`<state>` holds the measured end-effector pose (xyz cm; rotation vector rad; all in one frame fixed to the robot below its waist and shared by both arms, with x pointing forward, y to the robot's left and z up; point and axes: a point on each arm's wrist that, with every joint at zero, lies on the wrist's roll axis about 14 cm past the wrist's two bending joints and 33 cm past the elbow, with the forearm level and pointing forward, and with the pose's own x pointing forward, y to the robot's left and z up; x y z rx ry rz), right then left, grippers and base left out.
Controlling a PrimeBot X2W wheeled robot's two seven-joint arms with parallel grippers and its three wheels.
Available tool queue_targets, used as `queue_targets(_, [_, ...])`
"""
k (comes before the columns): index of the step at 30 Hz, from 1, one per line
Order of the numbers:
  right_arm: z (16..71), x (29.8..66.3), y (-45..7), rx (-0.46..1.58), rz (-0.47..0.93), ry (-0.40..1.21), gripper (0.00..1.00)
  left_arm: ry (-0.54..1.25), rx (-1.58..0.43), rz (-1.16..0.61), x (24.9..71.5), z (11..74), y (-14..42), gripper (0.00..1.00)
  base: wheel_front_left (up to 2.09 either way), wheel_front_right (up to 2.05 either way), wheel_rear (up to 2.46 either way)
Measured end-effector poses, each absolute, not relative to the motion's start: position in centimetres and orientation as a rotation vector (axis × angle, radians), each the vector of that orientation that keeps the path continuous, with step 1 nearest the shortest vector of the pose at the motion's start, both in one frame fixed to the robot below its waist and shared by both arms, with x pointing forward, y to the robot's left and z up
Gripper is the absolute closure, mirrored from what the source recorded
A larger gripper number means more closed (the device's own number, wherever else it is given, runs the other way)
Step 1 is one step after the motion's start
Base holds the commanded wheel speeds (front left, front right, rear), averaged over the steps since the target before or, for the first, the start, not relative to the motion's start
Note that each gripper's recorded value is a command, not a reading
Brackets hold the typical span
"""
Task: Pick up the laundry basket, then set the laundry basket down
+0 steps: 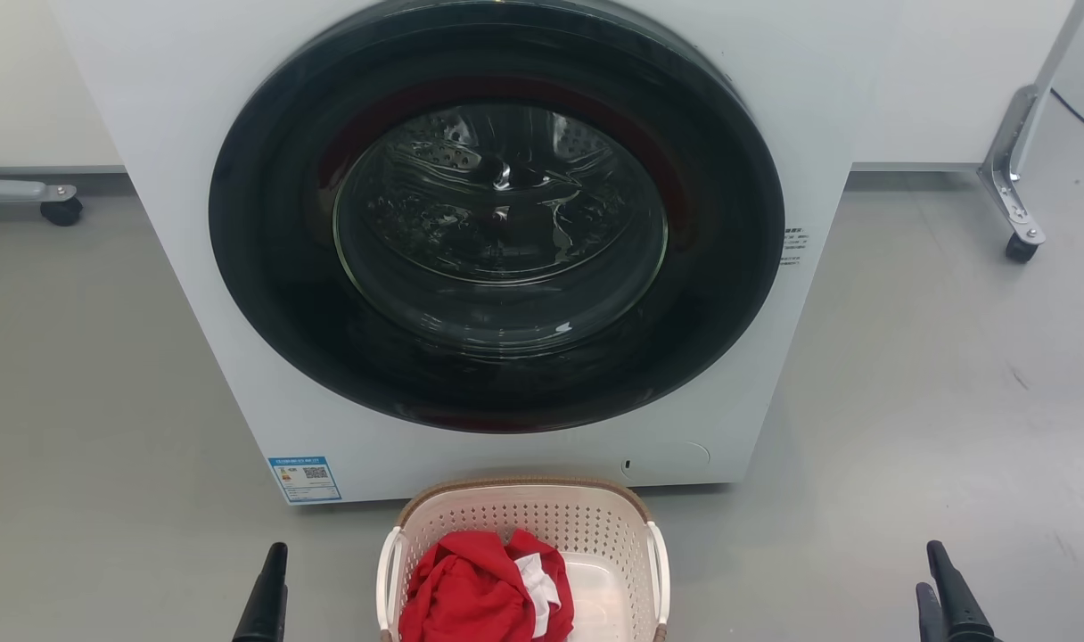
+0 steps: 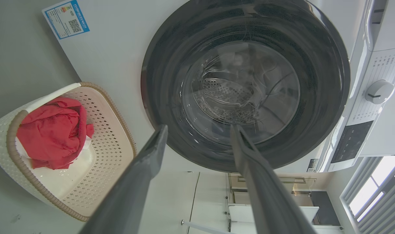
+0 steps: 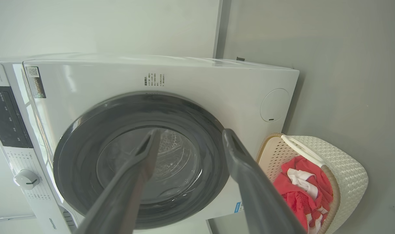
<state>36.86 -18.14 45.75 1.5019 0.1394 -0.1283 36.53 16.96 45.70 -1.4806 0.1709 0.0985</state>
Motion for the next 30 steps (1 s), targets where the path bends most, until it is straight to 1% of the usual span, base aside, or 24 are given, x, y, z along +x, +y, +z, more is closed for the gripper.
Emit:
queue_targets(12, [46.3,37.2,-16.5,1.3,-0.095,0.172,0.0,0.18,-1.298,0.067,36.8,46.5,15.8,0.0,0.0,0.0,0.0])
queue_targets(25, [46.8,37.3,-14.2,1.031,-0.024,0.192,0.0,0.19,-0.993,0.004,36.8,46.9,14.3,0.0,0.0,0.0,0.0])
queue_targets(30, [46.8,37.3,-13.6,0.964,-0.008,0.194,0.0,0.188,-0.896,-0.015,36.8,47.0,13.9,0.0,0.0,0.0,0.0])
